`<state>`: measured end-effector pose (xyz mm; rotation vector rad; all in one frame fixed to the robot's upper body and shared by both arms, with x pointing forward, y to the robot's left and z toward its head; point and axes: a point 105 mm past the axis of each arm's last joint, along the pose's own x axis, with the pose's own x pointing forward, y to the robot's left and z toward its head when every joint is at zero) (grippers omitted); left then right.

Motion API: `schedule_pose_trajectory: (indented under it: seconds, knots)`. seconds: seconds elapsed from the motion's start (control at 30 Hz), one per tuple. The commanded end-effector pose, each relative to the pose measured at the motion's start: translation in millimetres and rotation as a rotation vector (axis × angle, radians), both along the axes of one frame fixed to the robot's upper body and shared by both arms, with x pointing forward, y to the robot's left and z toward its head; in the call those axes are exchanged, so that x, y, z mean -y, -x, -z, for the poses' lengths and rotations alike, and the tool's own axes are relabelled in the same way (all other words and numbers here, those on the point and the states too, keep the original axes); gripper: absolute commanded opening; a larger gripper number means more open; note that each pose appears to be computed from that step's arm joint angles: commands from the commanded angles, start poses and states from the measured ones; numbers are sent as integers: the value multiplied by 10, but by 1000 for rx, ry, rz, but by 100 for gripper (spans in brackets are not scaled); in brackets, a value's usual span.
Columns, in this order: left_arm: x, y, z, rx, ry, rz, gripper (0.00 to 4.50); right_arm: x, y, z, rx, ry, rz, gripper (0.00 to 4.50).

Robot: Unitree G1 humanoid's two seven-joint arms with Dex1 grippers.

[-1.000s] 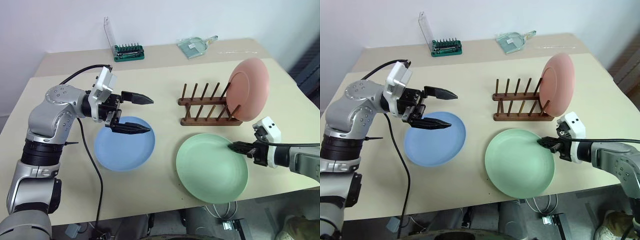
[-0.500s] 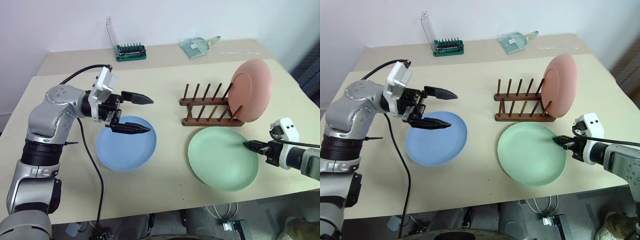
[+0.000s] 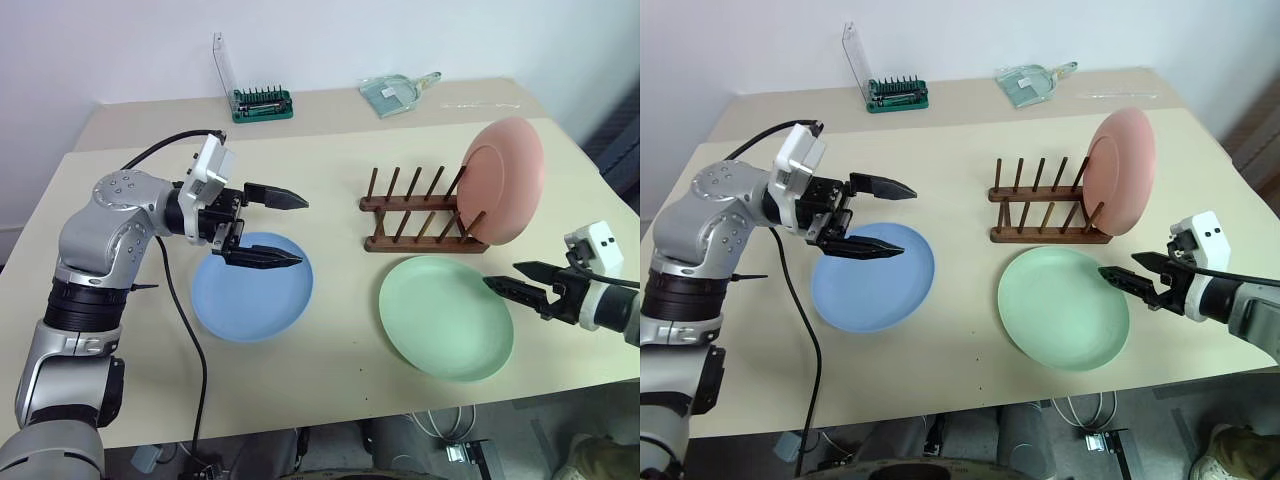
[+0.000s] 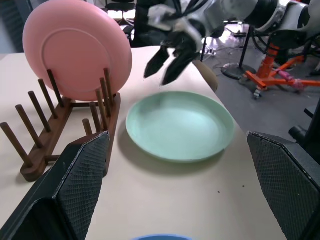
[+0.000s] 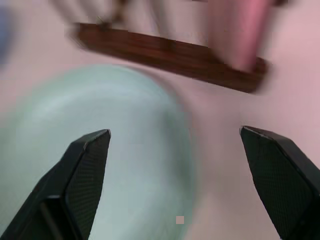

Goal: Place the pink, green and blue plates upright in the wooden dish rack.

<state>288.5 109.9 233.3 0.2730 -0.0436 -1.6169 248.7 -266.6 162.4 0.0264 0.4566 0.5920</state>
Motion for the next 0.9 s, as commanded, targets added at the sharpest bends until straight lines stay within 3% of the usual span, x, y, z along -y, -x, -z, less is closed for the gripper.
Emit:
schedule_pose_trajectory:
  seconds: [0.03,0.2,0.4,0.6,0.9]
  knots:
    - [3,34,-59,30,3,9,450,-205,156,-374,136,-30,-172,424]
    - [11,22,-74,33,5,15,450,-515,412,-380,219,180,-421,424]
    - [36,6,-49,45,-7,25,450,-625,585,2,157,466,-668,424]
    - [30,33,-34,40,-13,33,450,-886,728,157,154,491,-824,424]
    - [16,37,-34,37,-11,22,450,-661,825,496,36,597,-864,424]
